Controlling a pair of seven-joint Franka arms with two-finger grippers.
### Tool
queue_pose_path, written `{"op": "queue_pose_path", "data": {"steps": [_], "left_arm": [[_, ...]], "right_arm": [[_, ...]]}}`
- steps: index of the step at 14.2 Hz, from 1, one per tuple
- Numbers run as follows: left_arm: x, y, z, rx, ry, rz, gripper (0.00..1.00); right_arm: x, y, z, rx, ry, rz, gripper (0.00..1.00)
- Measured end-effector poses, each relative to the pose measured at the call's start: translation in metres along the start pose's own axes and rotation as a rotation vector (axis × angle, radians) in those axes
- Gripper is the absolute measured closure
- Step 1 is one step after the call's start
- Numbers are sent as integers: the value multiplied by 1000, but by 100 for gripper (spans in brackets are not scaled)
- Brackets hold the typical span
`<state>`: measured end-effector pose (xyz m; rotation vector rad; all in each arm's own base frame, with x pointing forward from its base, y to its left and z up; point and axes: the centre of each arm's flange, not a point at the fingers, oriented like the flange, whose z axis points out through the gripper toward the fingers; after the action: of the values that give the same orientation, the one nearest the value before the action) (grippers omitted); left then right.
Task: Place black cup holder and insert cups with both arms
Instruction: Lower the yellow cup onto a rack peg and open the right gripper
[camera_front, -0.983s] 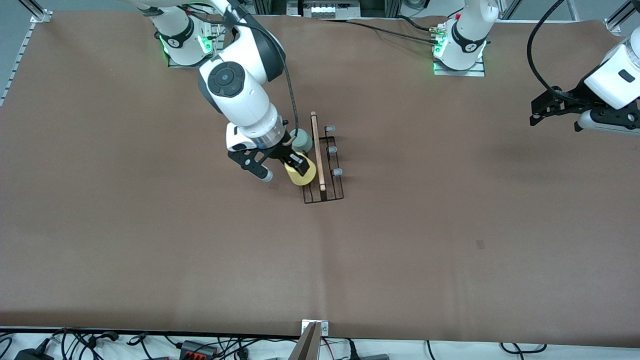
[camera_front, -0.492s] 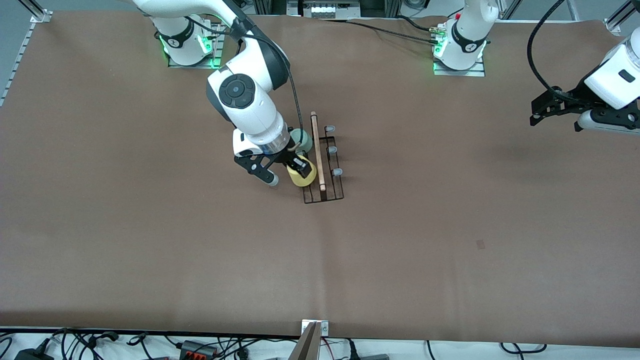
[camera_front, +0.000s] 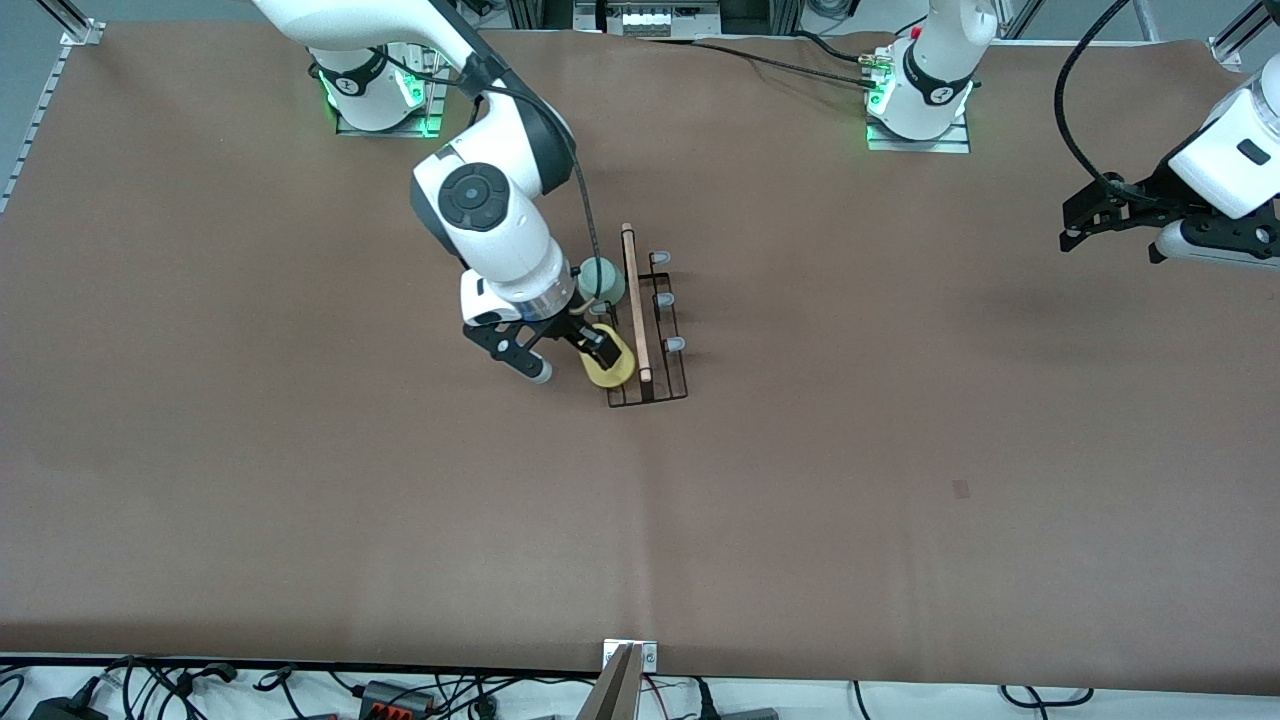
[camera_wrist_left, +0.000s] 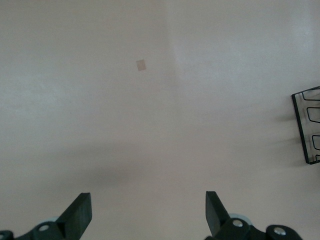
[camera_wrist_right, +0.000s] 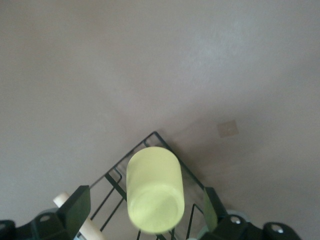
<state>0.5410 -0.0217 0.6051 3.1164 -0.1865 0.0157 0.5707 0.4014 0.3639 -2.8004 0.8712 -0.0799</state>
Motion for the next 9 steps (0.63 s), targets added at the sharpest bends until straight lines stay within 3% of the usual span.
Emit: {"op": "queue_pose_path", "data": {"steps": [3,6,9], "left_arm": [[0,0,0,0,0,0,0],[0,0,0,0,0,0,0],[0,0,0,0,0,-1,0]], "right_arm": [[56,35,-67,-83,12,-17,0],[110,101,-166,-185,-4,-128,0],[151,171,-241,-231,-17,-257,0]]}}
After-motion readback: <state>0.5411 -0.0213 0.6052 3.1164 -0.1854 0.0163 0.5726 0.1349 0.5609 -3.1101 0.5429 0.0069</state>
